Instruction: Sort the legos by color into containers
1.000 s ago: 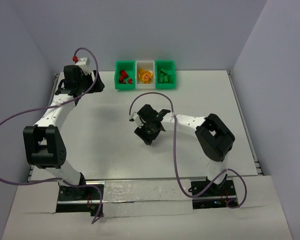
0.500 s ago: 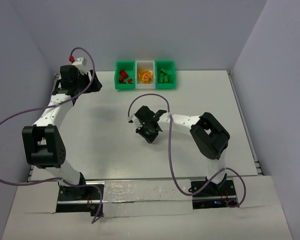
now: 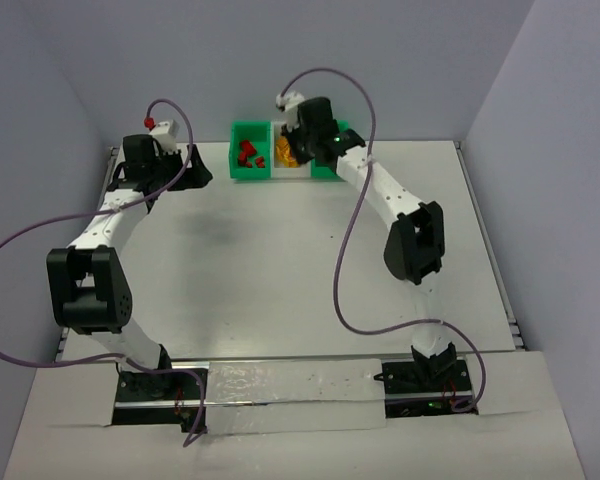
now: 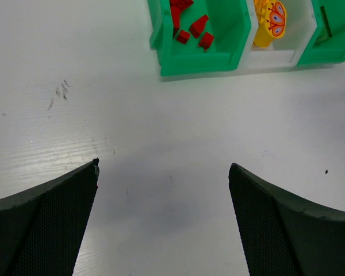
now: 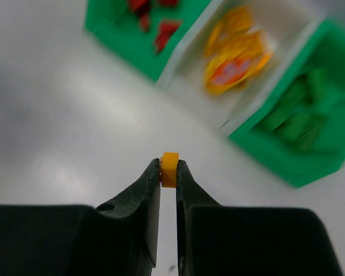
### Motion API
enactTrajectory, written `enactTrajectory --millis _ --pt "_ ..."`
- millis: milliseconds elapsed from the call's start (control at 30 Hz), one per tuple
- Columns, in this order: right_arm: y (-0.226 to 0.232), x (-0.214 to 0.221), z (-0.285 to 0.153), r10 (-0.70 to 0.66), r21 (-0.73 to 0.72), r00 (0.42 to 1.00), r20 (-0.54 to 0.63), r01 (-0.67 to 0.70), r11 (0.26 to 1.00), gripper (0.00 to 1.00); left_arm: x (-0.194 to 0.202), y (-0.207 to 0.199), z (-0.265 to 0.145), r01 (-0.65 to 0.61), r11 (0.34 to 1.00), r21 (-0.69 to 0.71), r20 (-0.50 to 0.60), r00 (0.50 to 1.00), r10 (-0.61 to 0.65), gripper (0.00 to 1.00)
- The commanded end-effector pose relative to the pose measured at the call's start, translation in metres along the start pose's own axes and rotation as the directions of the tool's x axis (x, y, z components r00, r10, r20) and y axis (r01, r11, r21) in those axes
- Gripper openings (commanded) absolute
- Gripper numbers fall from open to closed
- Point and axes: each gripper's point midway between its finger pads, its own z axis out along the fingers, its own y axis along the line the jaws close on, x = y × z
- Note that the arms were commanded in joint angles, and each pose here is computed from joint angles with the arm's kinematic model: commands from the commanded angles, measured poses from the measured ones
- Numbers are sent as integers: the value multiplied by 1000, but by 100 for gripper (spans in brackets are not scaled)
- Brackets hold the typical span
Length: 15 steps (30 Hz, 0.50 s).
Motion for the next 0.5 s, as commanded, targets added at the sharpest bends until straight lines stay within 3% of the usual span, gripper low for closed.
enactTrajectory --millis 0,133,400,467 --pt "-58 -51 33 63 116 983 172 -84 990 0 -28 -16 -15 -10 998 59 95 995 4 99" --pt "-72 -76 57 62 132 943 328 -111 985 0 -36 -20 -19 -2 998 64 142 990 -7 99" --pt "-82 -91 90 83 103 880 467 -148 984 0 -37 -22 -13 24 996 85 126 991 -34 99" --pt "-85 -94 95 79 108 864 497 -152 982 6 -36 -20 -10 23 997 77 116 993 -31 99"
